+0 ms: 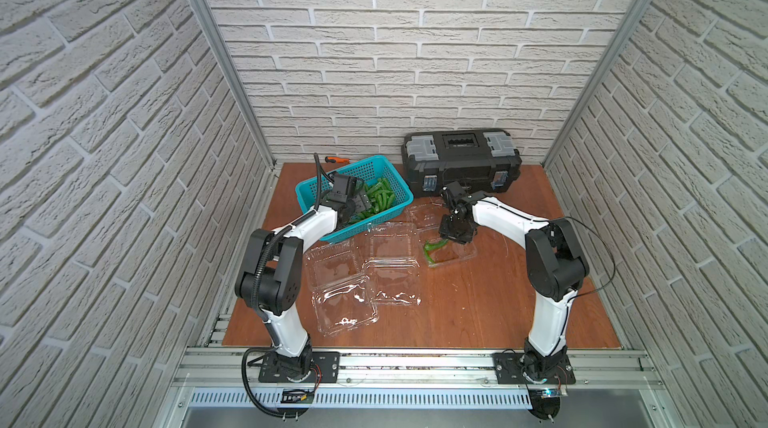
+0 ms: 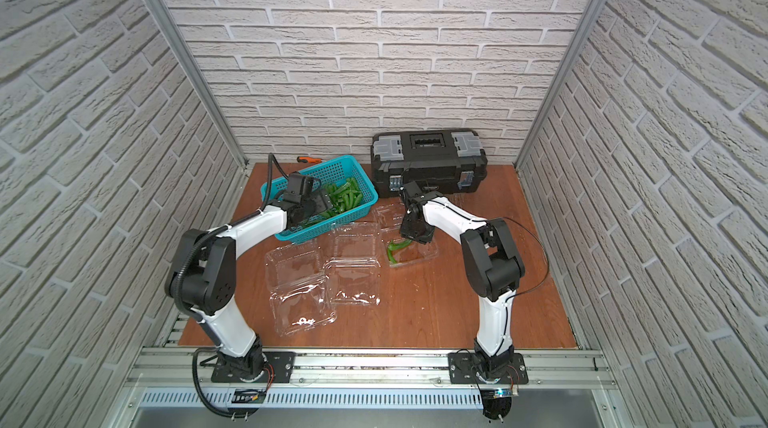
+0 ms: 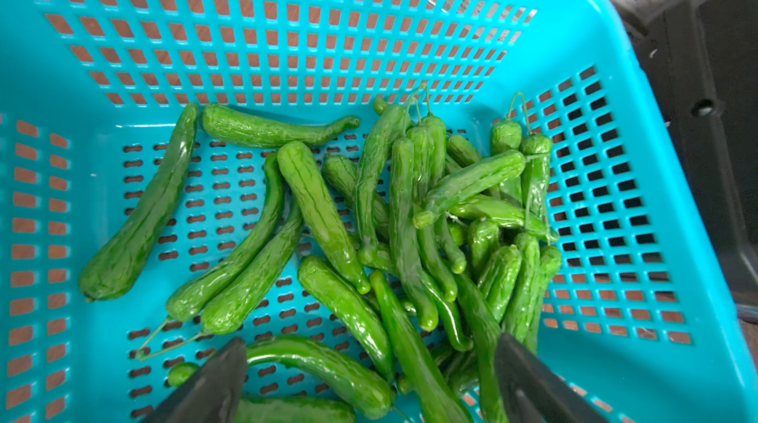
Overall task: Take small green peppers out of containers
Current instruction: Pick up the green pepper from the packing box.
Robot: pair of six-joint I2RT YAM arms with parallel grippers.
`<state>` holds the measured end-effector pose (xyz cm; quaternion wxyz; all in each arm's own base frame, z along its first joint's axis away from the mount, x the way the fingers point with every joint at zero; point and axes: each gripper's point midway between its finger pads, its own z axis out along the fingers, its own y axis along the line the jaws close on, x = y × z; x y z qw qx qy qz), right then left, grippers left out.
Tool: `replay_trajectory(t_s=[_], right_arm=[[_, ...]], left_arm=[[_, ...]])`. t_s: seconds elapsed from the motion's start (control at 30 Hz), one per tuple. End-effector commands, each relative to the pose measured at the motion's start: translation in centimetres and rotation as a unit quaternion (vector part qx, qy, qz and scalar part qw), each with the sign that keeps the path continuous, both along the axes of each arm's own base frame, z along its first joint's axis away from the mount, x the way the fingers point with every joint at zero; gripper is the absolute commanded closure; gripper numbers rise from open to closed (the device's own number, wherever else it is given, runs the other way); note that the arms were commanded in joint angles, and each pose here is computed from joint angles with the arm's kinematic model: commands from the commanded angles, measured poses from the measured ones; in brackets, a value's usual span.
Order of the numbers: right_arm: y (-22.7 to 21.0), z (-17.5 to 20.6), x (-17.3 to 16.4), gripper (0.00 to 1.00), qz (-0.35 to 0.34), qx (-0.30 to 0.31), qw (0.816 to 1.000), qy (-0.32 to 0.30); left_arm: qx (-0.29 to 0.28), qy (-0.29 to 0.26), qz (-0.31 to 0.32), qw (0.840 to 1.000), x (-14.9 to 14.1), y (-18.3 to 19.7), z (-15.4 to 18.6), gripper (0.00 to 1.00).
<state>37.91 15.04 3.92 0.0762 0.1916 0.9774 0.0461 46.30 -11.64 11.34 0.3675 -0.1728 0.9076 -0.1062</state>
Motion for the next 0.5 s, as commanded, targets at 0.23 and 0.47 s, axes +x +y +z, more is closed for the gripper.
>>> replay_trajectory(t_s=[0.23,0.47], right_arm=[[1.1,-2.2,1.1,0.63,-0.016,0.021,1.0,0.014],[1.1,-2.9,0.5,0.9,-0.009,0.023,0.999,0.024]], left_arm=[[-0.008,-0.026,-0.02,0.999,0.9,-0.9,1.8,0.05],[-0.01,-0.022,-0.023,0.999,0.8,-1.1,1.5,0.02]])
